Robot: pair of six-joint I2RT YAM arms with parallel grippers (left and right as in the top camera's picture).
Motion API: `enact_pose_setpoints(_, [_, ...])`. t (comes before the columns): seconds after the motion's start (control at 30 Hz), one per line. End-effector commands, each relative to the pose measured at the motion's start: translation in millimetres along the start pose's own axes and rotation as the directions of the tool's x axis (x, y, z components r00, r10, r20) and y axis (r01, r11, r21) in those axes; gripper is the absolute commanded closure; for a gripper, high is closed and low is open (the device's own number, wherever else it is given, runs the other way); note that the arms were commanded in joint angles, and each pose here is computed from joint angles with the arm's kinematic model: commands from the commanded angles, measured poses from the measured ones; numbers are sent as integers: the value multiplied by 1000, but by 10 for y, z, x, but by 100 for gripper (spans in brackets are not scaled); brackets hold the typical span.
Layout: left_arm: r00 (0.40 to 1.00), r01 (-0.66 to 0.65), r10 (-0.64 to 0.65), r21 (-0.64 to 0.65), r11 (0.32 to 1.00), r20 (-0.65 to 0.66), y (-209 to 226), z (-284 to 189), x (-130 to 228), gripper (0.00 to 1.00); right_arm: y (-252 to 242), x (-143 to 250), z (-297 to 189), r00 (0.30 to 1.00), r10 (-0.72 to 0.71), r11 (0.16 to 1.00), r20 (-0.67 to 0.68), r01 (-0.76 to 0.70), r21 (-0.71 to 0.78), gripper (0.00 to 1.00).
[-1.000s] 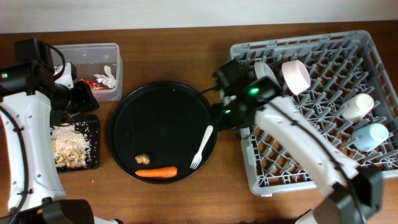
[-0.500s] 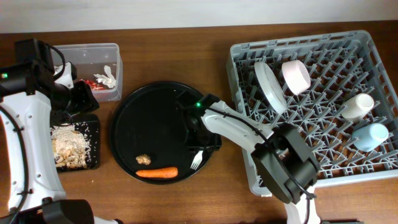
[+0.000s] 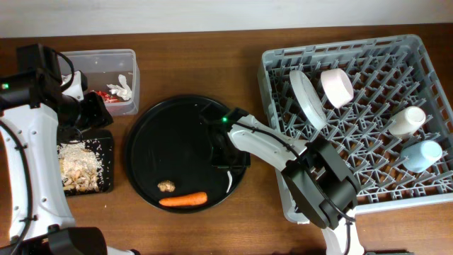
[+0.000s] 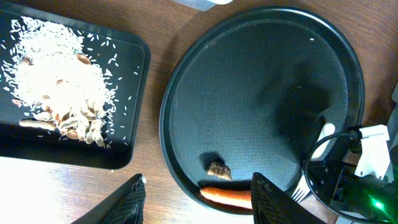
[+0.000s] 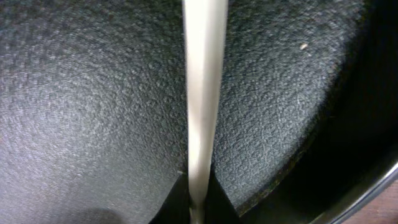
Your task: Sort waste into correct bins and load items into the dishwasher rack
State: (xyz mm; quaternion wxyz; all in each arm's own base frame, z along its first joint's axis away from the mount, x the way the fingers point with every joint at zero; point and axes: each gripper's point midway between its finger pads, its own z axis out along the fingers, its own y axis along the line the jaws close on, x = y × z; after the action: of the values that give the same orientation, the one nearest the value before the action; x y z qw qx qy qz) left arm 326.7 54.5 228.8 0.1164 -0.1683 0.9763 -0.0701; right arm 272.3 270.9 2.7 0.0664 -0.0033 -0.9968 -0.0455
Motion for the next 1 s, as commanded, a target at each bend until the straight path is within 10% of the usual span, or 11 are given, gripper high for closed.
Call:
enact_pose_setpoints(0.0, [1000,-9,9,3,1000,4,4,-16,0,46,-50,19,54,1000,-2,1000,-13,2,26,96])
enact_pose_setpoints(0.5, [1000,-10,10,3,1000,7,2,-16,-7,46,-871,-51,-1624,963,-130,991,236,117,69,96])
enact_pose_setpoints(0.97, [1000,-10,10,4,1000,7,2,-16,-8,46,-1710,-47,-1234,983,-158,982,90,147,121,96])
